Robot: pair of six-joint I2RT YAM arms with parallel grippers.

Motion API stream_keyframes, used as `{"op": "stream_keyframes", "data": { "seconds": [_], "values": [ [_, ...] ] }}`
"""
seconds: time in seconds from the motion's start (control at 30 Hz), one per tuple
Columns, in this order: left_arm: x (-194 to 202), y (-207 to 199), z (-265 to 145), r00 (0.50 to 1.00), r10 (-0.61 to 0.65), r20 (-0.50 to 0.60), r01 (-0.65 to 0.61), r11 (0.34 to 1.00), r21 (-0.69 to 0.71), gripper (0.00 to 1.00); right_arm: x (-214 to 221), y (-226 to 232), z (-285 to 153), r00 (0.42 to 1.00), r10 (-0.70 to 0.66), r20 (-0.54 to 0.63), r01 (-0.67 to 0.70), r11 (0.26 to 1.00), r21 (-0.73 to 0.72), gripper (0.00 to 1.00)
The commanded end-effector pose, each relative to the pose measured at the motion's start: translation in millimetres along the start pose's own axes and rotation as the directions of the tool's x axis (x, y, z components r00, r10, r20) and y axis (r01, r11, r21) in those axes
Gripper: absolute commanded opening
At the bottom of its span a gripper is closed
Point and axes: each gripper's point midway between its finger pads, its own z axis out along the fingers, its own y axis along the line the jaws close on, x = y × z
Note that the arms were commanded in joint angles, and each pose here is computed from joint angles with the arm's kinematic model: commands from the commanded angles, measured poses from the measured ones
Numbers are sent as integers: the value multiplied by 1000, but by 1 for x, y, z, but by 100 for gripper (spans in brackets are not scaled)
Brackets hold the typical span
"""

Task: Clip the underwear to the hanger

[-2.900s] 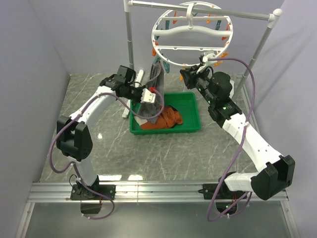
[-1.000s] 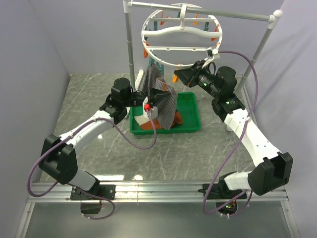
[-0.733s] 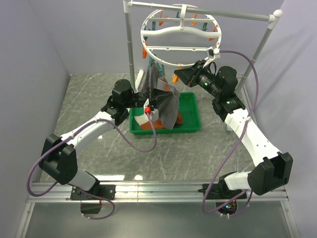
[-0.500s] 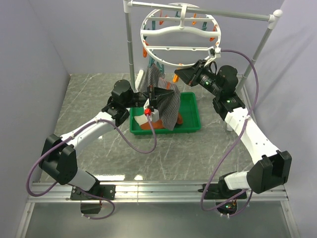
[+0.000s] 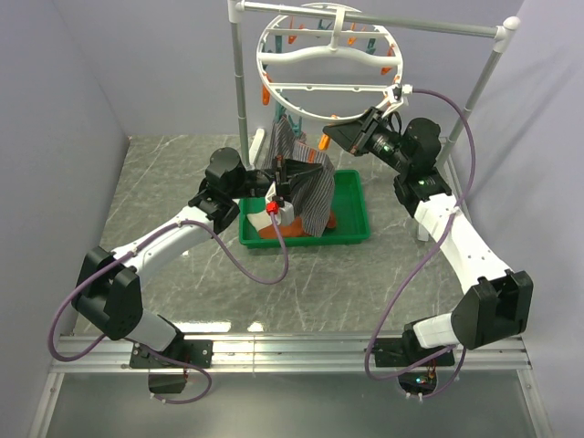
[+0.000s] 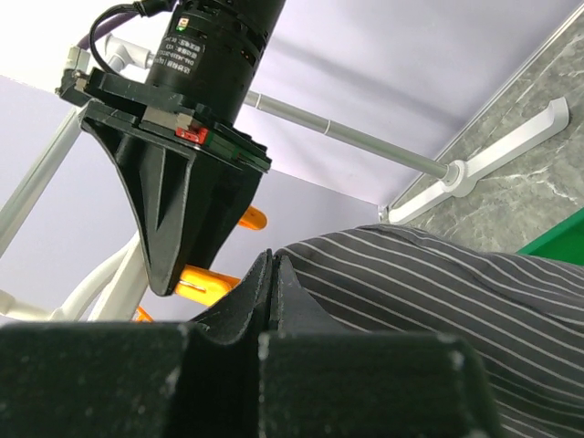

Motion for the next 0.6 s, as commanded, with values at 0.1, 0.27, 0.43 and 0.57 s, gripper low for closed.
{"op": "stream_keyframes", "data": {
  "seconds": [0.1,0.27,0.43,0.57],
  "values": [
    [-17,21,1,997,63,39,-61,997,-47,0,-25,29,-6,998,28,48,-24,996,-92,0],
    [-17,23,1,997,65,39,-63,996,-56,0,-22,29,-6,998,53,29,-49,994,-100,0],
    [-15,24,1,998,59,34,-57,997,-58,0,-20,30,-7,998,53,23,-50,993,-107,0],
    [-15,25,1,998,61,30,-59,996,-65,0,-18,30,-7,998,59,14,-58,992,-111,0]
  ]
}}
